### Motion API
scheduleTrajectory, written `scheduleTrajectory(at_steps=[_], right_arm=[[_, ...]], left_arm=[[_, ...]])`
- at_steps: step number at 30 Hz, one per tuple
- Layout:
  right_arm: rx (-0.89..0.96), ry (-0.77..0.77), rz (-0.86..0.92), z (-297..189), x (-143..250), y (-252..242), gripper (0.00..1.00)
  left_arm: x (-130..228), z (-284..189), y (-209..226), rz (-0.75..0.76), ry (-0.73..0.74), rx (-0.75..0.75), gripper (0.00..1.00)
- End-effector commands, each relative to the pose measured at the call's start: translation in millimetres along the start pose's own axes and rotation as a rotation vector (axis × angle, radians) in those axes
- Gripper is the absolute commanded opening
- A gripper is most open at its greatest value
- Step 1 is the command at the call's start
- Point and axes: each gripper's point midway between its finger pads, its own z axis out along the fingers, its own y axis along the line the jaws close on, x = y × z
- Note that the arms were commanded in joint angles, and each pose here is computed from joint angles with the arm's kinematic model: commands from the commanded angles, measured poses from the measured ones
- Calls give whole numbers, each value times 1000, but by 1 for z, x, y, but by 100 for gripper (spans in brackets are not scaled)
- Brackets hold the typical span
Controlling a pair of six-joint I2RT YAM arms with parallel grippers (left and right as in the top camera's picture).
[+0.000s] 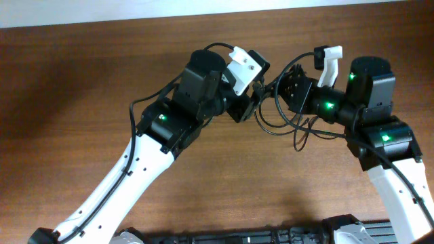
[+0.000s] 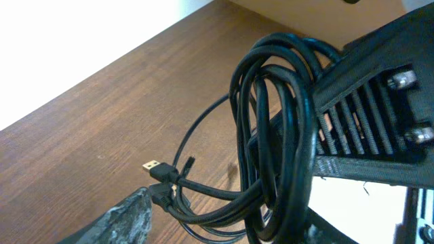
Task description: Untangle cables
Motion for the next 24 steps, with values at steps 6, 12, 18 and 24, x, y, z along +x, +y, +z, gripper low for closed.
scheduleTrajectory(at_steps=[6, 12, 18, 24], right_arm=[[-96, 23, -32, -3, 2, 19, 4], [-137, 43, -38, -4, 5, 26, 4], [-143, 45, -39, -4, 6, 27, 4], [-227, 62, -70, -7, 7, 43, 4]], left_arm=[[-20, -11, -4, -14, -66, 3, 62], [-15, -6, 9, -54, -46, -62, 56], [-8, -7, 39, -245, -43, -232, 57], [-8, -7, 39, -244, -41, -233, 59]])
